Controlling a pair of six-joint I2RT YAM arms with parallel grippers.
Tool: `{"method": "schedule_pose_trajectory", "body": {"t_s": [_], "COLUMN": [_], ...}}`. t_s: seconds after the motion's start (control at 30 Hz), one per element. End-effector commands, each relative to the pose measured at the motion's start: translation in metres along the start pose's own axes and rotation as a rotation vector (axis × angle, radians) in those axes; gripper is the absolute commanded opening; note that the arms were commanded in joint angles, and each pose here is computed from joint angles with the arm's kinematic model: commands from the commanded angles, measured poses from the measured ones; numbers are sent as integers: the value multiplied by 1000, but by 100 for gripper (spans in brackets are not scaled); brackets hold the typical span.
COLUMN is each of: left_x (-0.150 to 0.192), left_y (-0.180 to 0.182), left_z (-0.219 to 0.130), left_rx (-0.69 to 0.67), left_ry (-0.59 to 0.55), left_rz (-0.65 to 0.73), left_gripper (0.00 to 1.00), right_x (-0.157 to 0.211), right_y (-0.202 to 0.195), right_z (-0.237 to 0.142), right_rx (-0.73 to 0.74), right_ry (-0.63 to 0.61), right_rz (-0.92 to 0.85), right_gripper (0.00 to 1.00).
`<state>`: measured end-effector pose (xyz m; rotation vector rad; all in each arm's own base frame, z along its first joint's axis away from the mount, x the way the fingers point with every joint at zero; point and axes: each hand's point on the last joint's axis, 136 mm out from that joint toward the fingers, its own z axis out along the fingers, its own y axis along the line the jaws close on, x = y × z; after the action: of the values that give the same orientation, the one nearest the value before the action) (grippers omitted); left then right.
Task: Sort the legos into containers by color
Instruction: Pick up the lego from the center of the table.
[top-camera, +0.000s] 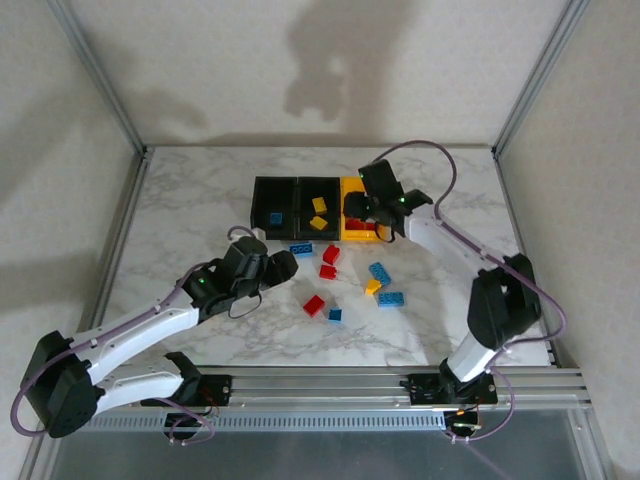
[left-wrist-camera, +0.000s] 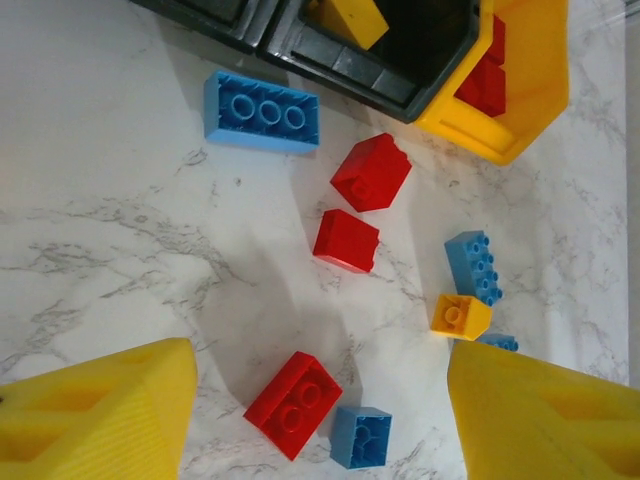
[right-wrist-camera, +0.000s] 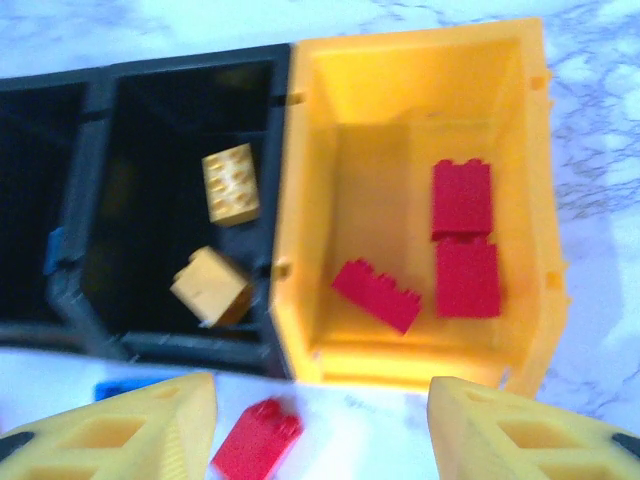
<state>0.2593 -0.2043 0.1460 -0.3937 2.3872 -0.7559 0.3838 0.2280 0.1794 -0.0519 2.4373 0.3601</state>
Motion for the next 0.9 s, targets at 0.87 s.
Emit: {"method": "schedule_pose_trajectory", "body": {"t_s": [0.87], "left_x": [31], "left_y": [1], "left_z": [-19], "left_rx": [184], "left_ry": [53], "left_rz": [131], "left_gripper": [71], "right_x": [115], "right_y": [46], "right_z": [74], "right_rx": [82], "right_ry": [108], "right_rz": [143], "right_gripper": [67]}}
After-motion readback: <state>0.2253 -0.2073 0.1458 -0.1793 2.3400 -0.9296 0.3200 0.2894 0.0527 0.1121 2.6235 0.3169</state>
